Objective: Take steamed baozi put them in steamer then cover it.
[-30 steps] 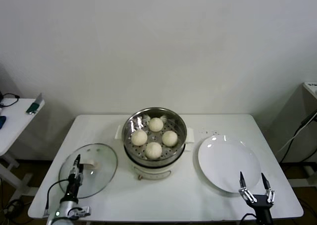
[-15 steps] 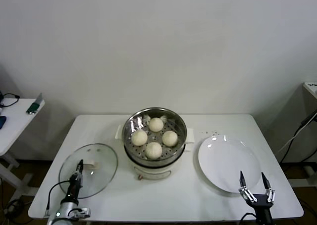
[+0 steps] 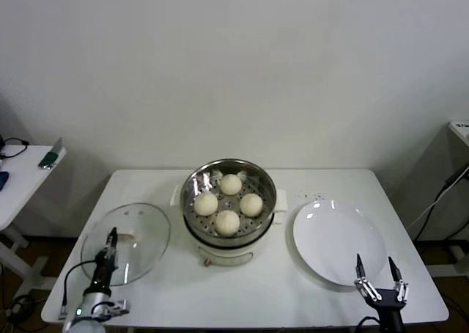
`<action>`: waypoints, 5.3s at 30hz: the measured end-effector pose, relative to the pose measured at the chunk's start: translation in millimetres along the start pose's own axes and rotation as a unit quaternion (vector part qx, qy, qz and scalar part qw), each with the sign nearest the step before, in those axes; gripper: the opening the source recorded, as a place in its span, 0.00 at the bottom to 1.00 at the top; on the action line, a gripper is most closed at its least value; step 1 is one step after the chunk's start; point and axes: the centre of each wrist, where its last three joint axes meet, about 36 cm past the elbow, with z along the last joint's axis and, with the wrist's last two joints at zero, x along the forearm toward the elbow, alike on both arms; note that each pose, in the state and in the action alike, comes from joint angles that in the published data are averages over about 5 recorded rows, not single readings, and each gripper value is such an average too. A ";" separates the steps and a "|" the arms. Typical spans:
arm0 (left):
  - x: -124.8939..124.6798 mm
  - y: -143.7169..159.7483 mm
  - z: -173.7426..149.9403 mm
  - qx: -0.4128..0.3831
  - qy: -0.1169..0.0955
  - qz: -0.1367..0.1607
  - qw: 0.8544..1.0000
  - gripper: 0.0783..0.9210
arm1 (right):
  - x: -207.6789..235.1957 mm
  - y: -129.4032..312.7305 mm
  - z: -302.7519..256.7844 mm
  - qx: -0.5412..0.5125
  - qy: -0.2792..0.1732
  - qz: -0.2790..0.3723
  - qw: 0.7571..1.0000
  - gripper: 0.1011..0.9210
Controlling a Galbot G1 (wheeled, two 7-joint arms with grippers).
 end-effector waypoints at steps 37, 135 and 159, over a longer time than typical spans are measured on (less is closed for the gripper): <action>-13.0 213.4 -219.9 0.067 0.017 0.023 0.997 0.06 | -30.1 4.5 13.4 0.063 -0.003 0.043 0.997 0.88; -17.5 201.7 -137.0 0.444 -0.025 0.053 0.894 0.88 | -45.1 10.0 4.7 0.059 0.026 0.006 0.998 0.88; 52.7 94.3 -60.4 0.669 -0.001 0.071 0.740 0.88 | -39.6 0.1 22.3 0.063 0.057 -0.011 0.996 0.88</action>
